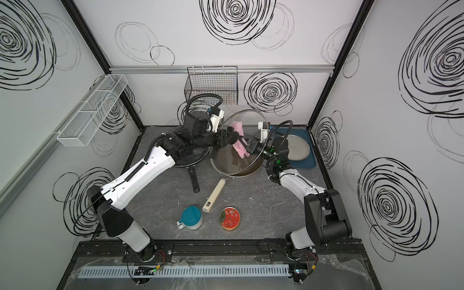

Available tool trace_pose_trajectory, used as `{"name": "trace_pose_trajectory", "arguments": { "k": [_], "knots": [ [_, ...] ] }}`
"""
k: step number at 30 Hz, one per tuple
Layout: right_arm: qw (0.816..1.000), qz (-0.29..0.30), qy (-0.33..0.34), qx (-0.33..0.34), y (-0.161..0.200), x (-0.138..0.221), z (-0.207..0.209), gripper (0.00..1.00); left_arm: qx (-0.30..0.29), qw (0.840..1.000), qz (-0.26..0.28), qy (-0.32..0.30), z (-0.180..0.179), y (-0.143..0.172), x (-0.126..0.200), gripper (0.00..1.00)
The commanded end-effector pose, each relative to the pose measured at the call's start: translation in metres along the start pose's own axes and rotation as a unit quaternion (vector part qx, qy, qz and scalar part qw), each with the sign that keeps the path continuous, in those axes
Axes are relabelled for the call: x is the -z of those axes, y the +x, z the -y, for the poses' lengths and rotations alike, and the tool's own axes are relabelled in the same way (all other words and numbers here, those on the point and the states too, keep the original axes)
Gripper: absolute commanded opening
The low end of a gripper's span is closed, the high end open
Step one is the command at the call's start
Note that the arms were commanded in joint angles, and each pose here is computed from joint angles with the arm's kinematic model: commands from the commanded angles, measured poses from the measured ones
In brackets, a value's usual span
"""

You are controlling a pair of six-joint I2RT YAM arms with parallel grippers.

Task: Wipe the pot lid with a cloth
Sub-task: Wipe the pot lid.

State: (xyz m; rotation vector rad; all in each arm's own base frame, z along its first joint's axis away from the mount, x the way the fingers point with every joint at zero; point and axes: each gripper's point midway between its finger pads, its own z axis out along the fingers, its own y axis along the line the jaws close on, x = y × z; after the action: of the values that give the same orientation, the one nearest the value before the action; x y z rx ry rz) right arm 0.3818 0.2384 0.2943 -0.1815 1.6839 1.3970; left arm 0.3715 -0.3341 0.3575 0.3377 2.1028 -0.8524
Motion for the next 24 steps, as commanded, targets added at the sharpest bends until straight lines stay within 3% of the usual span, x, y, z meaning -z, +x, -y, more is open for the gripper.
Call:
{"name": "trace_pose_trajectory", "arguments": {
  "k": [1,7,16,24],
  "knots": [
    [0.999,0.003,-0.034,0.015,-0.003,-0.009,-0.018,0.0,-0.017,0.982,0.168,0.08,0.054,-0.091,0.053,0.0],
    [0.999,-0.013,-0.041,-0.012,0.022,-0.006,-0.02,0.0,-0.003,0.979,0.197,0.056,0.042,-0.103,0.053,0.0],
    [0.998,-0.017,-0.044,-0.029,0.039,0.028,-0.043,0.0,0.022,0.973,0.227,0.029,0.014,-0.119,0.05,0.0],
    [0.999,0.012,-0.013,-0.032,0.026,0.061,-0.056,0.0,0.028,0.973,0.23,0.001,-0.011,-0.122,0.053,0.0]
  ]
}}
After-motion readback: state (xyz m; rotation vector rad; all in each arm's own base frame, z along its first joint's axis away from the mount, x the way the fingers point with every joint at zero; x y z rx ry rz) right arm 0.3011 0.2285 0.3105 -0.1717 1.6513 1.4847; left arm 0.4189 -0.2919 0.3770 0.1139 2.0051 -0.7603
